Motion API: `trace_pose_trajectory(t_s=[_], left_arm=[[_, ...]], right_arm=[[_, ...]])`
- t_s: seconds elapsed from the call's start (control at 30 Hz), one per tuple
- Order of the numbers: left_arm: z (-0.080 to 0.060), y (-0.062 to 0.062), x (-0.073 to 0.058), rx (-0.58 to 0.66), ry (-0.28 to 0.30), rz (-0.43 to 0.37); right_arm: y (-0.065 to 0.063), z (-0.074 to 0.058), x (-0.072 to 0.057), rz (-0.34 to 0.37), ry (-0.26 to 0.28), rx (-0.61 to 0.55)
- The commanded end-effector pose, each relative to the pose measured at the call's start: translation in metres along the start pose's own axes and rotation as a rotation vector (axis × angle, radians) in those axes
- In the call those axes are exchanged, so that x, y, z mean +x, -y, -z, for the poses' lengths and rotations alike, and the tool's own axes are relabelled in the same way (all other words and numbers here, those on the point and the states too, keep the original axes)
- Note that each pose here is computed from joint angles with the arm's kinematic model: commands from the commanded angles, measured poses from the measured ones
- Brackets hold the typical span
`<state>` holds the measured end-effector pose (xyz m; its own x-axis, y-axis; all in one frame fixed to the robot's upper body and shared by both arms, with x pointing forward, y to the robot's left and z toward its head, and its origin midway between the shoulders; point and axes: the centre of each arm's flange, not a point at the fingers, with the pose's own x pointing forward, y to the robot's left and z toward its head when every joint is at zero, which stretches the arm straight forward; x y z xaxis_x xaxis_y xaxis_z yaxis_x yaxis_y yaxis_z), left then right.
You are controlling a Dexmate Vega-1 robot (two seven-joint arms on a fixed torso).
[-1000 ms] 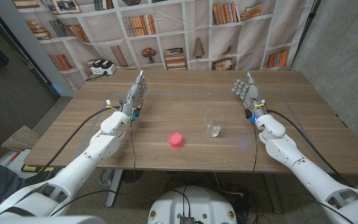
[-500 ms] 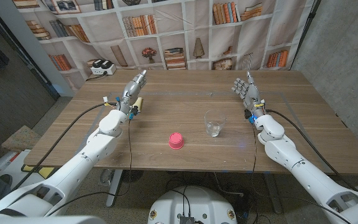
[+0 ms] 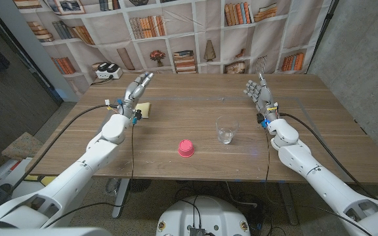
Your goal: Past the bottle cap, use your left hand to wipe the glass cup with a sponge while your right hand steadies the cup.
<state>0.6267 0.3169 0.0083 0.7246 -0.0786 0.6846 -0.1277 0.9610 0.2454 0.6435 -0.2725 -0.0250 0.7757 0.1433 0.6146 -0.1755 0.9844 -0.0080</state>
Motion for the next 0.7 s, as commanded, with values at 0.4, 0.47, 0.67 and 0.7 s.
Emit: trace_pose_trajectory(t_s=[0.4,0.47,0.67,0.7], left_arm=[[-0.021,-0.028,-0.004,0.252,-0.001,-0.033],[-0.023,-0.029,-0.004,0.288,0.000,-0.026],[-0.023,-0.034,-0.005,0.358,0.025,-0.033],[-0.022,-0.035,-0.005,0.362,0.031,-0.030]], right_arm=[[-0.005,-0.016,0.007,-0.035,0.007,-0.041],[-0.005,-0.015,0.007,-0.037,0.003,-0.046],[-0.008,-0.012,0.006,-0.034,-0.007,-0.041],[-0.008,-0.012,0.006,-0.034,-0.008,-0.041]])
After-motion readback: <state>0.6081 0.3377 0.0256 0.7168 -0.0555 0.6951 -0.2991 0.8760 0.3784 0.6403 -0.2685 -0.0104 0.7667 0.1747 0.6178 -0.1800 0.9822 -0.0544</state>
